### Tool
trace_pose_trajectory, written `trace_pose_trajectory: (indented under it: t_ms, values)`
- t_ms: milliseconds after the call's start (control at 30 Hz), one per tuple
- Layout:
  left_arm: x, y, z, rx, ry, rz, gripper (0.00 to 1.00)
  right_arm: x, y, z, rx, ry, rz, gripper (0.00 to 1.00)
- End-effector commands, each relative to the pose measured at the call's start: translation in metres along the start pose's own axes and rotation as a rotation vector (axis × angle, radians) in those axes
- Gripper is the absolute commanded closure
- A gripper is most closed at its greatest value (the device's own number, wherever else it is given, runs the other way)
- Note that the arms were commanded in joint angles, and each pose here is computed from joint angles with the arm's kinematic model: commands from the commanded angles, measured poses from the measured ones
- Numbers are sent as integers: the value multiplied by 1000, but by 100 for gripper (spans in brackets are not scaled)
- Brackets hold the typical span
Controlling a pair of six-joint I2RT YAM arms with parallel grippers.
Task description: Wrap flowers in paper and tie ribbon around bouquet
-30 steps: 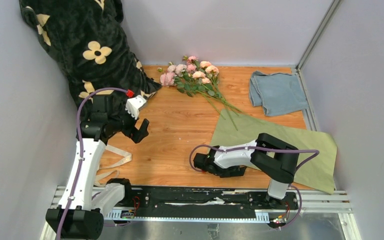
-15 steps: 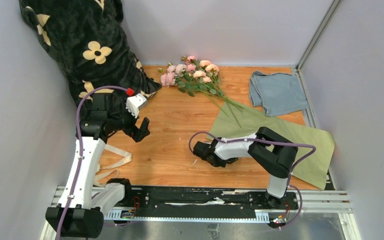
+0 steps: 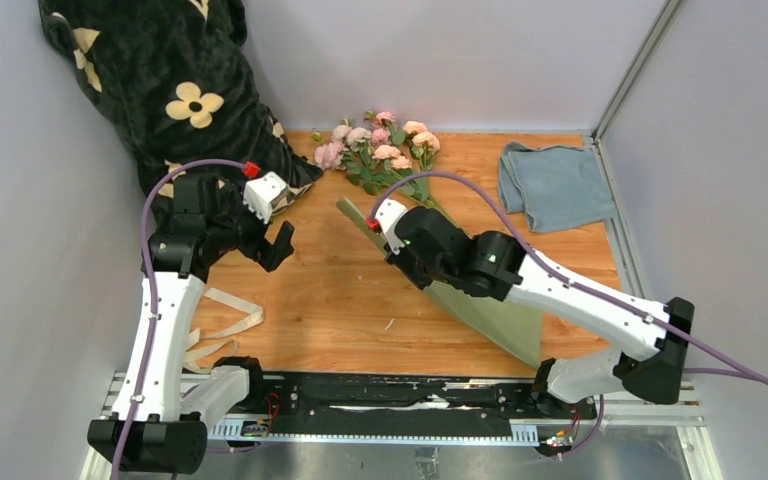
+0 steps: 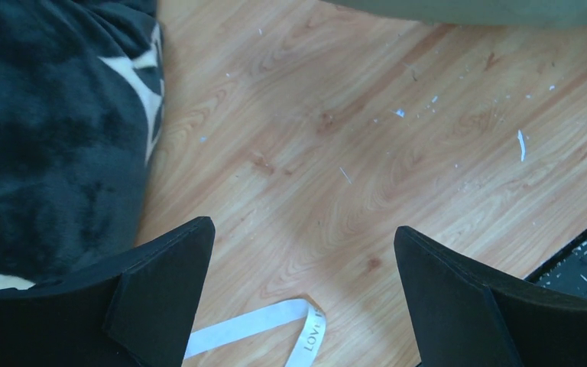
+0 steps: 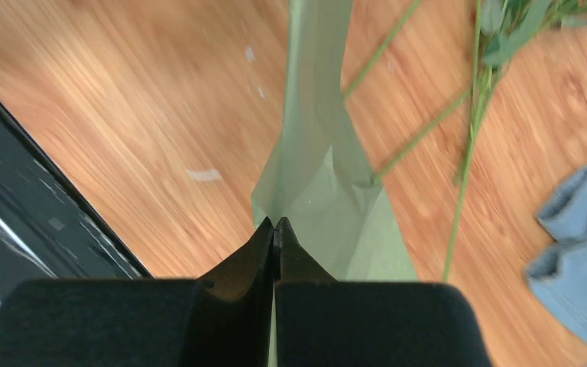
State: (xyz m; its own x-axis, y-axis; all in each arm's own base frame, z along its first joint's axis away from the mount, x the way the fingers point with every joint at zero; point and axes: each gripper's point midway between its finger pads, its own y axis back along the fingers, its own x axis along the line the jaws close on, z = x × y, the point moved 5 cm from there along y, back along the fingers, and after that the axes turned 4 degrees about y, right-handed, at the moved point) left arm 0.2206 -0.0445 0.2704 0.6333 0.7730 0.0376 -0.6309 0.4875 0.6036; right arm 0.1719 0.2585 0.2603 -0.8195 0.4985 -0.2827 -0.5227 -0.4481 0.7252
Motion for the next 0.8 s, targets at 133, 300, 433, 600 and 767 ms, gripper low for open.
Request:
trace_pose_trajectory:
  t_ms: [133, 300, 433, 600, 767]
  values:
    - [7, 1, 20, -20, 68, 13, 0, -10, -5, 75, -436, -484, -90, 100]
    - [-3, 4, 26, -58, 88, -43, 0, -27, -7, 106, -616, -686, -189, 100]
    - [-33, 1, 27, -129, 85, -263, 0, -38, -24, 124, -679, -778, -286, 100]
    - [-59, -16, 16, -112, 56, -390, 0, -44, -43, 140, -705, -836, -362, 100]
    - [-44, -41, 16, -114, 17, -220, 0, -43, -47, 155, -727, -855, -343, 100]
